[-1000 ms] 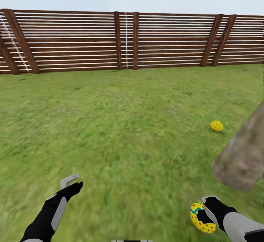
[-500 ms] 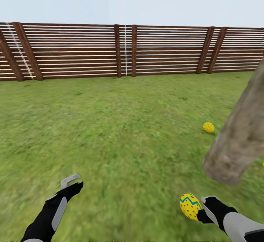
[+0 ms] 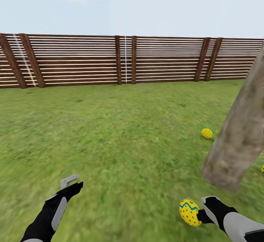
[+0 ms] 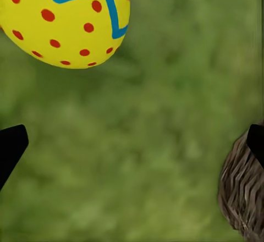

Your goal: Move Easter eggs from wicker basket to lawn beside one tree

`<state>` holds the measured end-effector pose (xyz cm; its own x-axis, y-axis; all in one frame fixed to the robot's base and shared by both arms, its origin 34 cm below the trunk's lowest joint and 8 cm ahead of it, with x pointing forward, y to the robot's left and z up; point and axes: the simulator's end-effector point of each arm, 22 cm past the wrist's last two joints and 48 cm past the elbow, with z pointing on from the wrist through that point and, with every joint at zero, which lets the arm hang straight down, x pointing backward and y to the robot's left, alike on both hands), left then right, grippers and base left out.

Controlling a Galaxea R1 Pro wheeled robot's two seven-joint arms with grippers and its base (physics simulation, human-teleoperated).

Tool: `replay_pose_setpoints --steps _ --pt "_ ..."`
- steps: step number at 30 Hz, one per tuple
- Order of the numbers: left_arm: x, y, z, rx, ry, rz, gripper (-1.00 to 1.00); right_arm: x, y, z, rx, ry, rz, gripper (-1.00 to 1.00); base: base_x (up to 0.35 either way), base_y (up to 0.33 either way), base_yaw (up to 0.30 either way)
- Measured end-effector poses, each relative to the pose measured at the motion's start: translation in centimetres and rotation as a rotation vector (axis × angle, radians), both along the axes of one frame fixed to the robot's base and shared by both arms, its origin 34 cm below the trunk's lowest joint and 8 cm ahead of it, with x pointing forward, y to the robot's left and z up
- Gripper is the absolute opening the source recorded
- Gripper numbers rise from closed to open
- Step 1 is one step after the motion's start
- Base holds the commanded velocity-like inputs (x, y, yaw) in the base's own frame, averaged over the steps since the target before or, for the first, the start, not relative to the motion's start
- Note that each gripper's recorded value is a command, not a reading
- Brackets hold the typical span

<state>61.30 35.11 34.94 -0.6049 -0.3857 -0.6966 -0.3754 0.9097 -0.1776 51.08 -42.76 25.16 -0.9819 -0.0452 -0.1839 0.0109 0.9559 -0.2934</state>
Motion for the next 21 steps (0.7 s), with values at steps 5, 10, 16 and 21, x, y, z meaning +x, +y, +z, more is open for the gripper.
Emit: replay_pose_setpoints --steps 5,10,16,21 --pt "0.3 0.0 1.2 0.000 -0.021 0.000 1.00 0.5 0.0 1.0 0.000 -0.021 0.000 1.00 0.000 0.000 -0.051" --pt "0.6 0.0 2.4 -0.001 -0.043 0.000 1.00 1.1 -0.1 2.0 0.000 -0.044 0.000 1.00 0.000 0.000 -0.131" --pt "0.9 0.0 3.8 -0.001 -0.068 0.000 1.00 1.6 -0.1 3.2 -0.001 -0.069 0.000 1.00 0.000 0.000 -0.014" --pt "1.1 0.0 5.0 -0.001 -0.089 0.000 1.00 2.1 0.0 4.2 0.000 -0.089 0.001 1.00 0.000 0.000 -0.001"
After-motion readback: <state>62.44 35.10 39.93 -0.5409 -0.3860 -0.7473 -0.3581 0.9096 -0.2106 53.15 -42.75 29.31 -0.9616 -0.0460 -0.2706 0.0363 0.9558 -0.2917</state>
